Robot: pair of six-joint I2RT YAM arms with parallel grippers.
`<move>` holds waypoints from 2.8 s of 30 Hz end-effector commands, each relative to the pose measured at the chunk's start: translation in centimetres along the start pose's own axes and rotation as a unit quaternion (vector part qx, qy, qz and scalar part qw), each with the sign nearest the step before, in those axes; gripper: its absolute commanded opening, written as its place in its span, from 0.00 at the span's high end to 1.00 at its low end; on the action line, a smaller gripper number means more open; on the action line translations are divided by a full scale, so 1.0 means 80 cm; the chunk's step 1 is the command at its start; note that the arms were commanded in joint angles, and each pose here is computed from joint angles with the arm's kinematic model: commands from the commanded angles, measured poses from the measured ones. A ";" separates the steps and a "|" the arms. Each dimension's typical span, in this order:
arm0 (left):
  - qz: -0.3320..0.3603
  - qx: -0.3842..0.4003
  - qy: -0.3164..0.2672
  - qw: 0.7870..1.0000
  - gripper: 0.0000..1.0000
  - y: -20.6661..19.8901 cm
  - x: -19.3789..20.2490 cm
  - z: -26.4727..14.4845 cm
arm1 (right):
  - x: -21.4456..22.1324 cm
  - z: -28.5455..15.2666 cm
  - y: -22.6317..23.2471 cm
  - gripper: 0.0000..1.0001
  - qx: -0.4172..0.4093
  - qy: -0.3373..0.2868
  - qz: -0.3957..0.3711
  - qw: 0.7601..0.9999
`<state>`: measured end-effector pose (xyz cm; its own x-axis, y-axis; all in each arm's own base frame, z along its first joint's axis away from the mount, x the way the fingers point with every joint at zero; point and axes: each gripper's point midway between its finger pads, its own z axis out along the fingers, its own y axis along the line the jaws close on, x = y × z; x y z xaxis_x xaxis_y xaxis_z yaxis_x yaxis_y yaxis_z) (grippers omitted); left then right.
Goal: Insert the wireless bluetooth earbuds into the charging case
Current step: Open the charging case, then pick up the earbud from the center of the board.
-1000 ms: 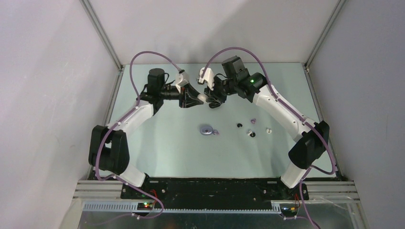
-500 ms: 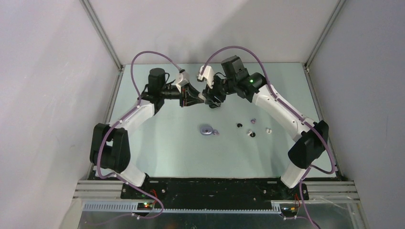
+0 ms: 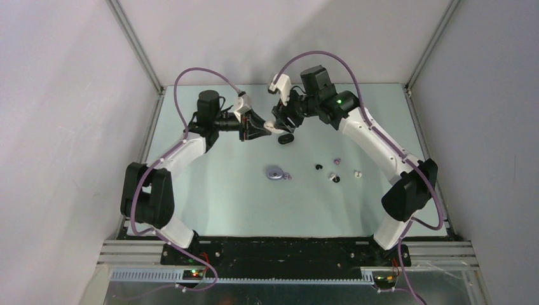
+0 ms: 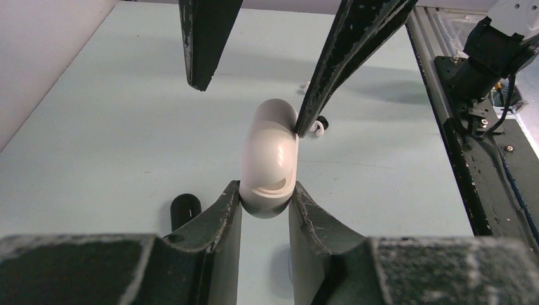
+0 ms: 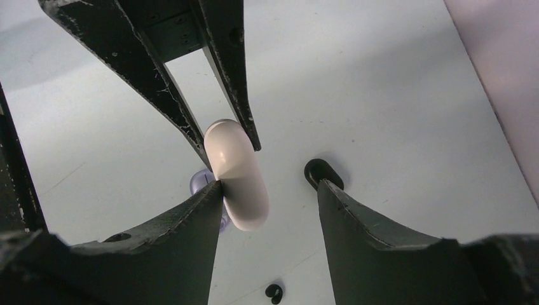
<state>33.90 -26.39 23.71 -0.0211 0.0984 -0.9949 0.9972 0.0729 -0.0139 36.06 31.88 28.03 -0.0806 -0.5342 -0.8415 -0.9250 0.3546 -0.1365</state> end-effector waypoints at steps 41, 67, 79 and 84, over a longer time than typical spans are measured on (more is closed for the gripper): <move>-0.127 -0.147 -0.058 0.979 1.00 0.029 -0.023 -0.032 | 0.270 -0.165 0.005 0.49 0.126 0.153 0.100 0.975; -0.141 -0.142 -0.018 0.980 1.00 0.002 -0.007 -0.040 | 0.426 -0.143 0.000 0.61 0.106 0.277 0.130 0.946; -0.142 -0.123 -0.014 0.982 1.00 0.007 -0.016 -0.036 | 0.439 -0.153 -0.006 0.63 0.102 0.301 0.125 0.940; -0.141 -0.119 -0.008 0.983 1.00 0.011 -0.017 -0.035 | 0.440 -0.152 -0.009 0.63 0.099 0.298 0.118 0.942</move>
<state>34.09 -23.66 23.52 -0.3561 0.0177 -0.9343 0.8769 0.3517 -0.3276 27.86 3.61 3.94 -0.5631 -0.7215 -0.4030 -0.7613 0.6426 -0.0865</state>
